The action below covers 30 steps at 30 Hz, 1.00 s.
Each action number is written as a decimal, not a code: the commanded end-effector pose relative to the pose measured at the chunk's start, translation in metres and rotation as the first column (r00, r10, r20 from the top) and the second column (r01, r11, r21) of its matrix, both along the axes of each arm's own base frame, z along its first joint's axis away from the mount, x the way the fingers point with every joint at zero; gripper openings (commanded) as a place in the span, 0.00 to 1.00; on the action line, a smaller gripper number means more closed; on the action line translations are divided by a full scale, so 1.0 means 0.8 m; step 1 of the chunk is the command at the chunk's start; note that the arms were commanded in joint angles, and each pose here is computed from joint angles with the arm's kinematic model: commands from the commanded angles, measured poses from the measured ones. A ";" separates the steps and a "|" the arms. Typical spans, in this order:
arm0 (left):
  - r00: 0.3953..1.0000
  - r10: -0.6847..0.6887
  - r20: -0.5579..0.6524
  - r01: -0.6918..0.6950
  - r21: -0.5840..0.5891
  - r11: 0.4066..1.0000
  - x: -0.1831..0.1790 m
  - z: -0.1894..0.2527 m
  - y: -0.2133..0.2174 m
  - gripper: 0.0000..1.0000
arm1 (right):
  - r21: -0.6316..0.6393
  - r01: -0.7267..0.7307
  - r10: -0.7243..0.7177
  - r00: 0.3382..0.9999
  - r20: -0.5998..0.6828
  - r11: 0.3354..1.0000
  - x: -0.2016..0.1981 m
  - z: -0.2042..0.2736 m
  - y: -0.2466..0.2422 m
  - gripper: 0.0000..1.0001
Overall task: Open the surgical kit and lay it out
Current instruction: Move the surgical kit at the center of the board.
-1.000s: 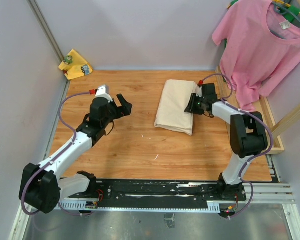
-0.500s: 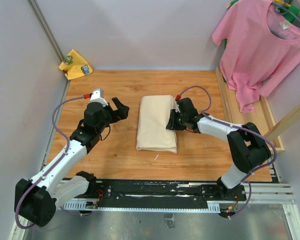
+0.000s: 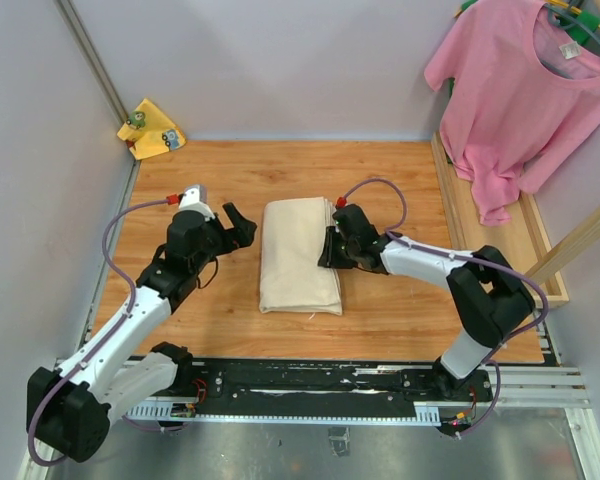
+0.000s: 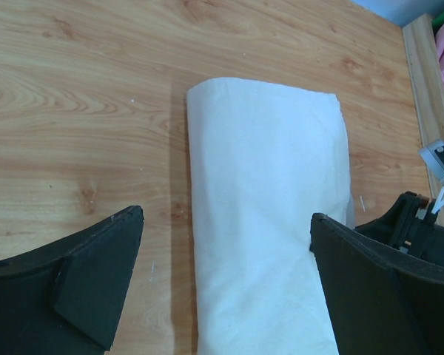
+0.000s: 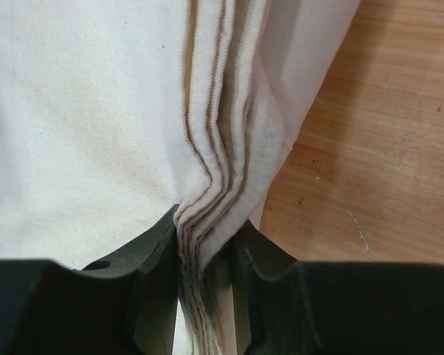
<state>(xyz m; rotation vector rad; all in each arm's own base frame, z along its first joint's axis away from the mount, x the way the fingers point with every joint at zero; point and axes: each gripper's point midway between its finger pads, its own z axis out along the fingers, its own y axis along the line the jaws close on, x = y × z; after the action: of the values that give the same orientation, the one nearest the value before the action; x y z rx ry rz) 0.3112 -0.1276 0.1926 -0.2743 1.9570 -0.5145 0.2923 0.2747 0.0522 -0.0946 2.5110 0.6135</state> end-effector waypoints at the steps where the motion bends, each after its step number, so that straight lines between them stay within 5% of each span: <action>1: 1.000 0.014 0.015 -0.013 -0.009 1.000 -0.005 0.003 0.005 0.99 | -0.040 0.050 -0.048 0.998 0.039 0.998 0.045 0.009 -0.005 0.25; 13: 0.998 0.055 -0.009 -0.055 0.022 0.998 0.031 -0.003 0.001 0.99 | 0.071 0.113 -0.115 0.993 0.020 0.991 0.174 0.023 0.018 0.21; 30: 0.994 0.102 -0.030 -0.101 0.047 0.994 0.068 -0.005 -0.003 0.99 | 0.292 0.293 -0.305 0.952 -0.006 0.910 0.242 0.014 0.055 0.19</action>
<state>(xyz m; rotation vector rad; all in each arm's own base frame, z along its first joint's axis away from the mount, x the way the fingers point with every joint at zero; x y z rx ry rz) 0.3521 -0.1302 0.1698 -0.3297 2.0298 -0.4034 0.4605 0.3191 0.0620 0.2409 2.3868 0.8036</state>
